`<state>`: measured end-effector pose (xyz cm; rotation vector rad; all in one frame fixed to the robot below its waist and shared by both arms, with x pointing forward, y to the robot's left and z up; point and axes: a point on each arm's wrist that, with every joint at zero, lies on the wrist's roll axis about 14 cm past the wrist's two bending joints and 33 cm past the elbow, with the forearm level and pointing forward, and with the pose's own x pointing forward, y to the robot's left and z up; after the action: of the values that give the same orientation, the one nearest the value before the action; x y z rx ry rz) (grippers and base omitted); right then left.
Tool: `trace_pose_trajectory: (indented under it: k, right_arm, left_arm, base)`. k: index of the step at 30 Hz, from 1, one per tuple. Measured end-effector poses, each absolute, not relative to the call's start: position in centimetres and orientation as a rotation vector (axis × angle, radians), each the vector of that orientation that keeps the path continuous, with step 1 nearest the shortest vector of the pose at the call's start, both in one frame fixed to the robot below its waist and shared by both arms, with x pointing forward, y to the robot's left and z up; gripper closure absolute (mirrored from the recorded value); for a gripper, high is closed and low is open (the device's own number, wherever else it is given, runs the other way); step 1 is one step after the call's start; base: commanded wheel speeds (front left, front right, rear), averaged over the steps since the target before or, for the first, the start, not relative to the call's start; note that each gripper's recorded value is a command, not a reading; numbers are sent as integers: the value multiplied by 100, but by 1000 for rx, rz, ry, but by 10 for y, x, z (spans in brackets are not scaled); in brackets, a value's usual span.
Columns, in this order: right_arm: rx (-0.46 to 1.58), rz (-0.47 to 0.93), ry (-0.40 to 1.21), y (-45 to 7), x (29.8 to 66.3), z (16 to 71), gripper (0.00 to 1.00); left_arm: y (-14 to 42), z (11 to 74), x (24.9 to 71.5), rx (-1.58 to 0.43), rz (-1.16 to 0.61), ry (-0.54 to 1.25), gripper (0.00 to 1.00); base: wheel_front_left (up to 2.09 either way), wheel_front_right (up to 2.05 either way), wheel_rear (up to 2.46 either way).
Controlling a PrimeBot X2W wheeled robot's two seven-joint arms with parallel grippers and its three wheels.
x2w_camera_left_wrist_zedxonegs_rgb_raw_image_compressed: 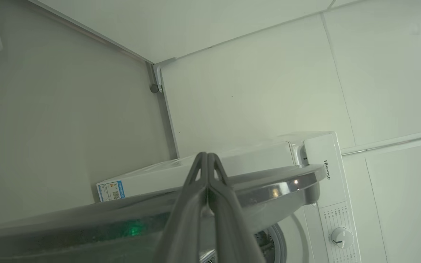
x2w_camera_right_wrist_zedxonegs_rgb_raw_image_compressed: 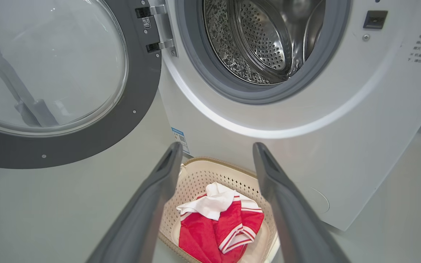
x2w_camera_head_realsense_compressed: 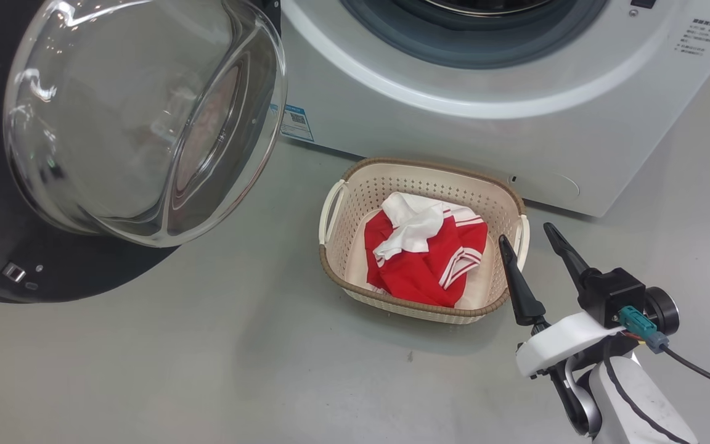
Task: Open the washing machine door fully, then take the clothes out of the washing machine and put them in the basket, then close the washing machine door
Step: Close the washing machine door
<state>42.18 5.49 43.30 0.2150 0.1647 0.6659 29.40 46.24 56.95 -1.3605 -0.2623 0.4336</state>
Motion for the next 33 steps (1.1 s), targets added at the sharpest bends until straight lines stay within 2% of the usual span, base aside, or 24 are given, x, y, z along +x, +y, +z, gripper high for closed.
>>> trace_pose_trajectory:
  k: [17,33]
  right_arm:
    - [230,636,174,48,429,429,0]
    - [245,594,168,37,436,430,0]
  left_arm:
    - [447,559,314,-1399,343,-139,100]
    - [407,569,331,-1440,80,-18,100]
  base:
    - [0,0,0]
    - [0,0,0]
